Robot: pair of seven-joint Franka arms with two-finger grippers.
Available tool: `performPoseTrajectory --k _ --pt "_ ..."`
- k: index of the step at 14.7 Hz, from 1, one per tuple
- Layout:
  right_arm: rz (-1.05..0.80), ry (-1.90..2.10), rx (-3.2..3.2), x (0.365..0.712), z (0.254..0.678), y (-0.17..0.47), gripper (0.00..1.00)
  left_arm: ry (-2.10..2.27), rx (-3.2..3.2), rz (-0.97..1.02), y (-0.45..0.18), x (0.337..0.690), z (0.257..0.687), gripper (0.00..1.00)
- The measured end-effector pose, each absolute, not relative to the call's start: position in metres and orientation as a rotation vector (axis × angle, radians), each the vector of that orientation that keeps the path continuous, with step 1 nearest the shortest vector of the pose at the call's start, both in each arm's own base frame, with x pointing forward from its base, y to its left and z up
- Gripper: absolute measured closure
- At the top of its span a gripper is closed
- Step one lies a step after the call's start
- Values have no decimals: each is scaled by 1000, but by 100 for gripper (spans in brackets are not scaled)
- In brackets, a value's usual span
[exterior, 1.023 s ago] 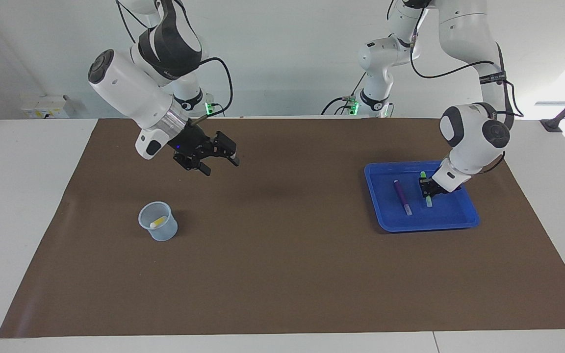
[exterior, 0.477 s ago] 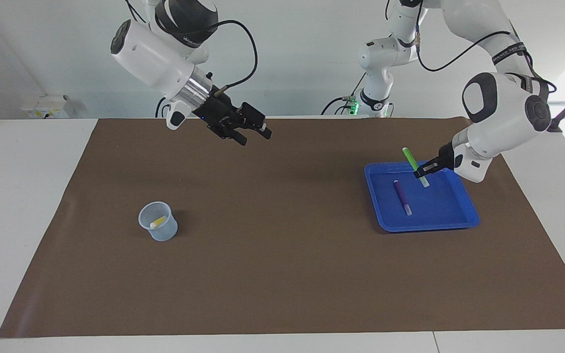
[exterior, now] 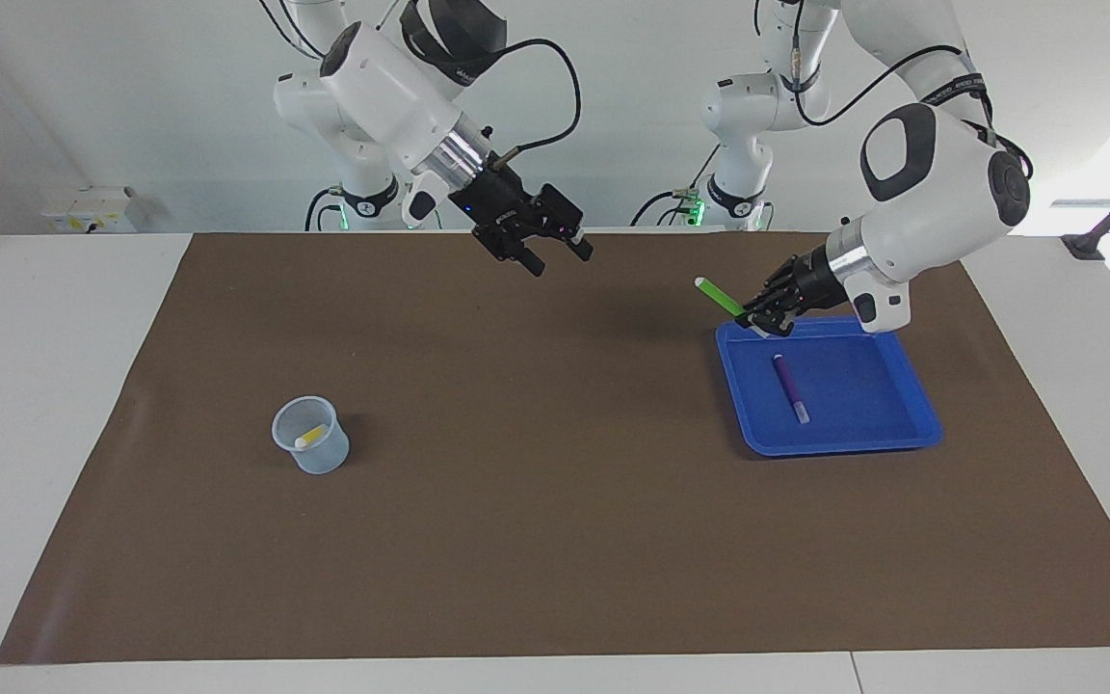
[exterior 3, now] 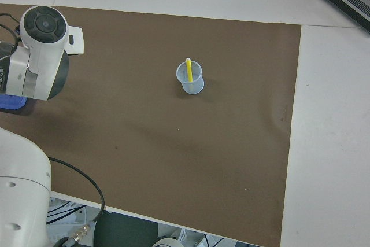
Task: Transfer and insert pens with both arms
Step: 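Grasp the green pen with the left gripper and lift it, then hold the green pen out while the right gripper grasps its end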
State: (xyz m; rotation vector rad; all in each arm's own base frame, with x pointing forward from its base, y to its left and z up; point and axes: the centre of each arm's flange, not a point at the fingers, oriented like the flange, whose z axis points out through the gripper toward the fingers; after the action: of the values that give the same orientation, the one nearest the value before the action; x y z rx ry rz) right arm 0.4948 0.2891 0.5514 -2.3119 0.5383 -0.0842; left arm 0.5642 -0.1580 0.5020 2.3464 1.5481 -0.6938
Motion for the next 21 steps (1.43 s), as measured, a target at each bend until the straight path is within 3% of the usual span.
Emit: performPoseTrajectory --k 8,9,10,19,21 --pt "-159 490 -2312 480 550 307 14 1836 1925 -819 -241 539 495 83" --pt "-175 480 -2314 478 547 308 23 1828 1913 -823 -247 532 497 83" --pt "-186 472 -2318 478 544 308 26 1819 1904 -822 -253 524 499 83" --pt "-199 451 -2329 479 539 305 35 1772 1847 -817 -260 501 500 83" --pt "-199 450 -2329 479 539 305 47 1772 1845 -817 -260 499 500 83"
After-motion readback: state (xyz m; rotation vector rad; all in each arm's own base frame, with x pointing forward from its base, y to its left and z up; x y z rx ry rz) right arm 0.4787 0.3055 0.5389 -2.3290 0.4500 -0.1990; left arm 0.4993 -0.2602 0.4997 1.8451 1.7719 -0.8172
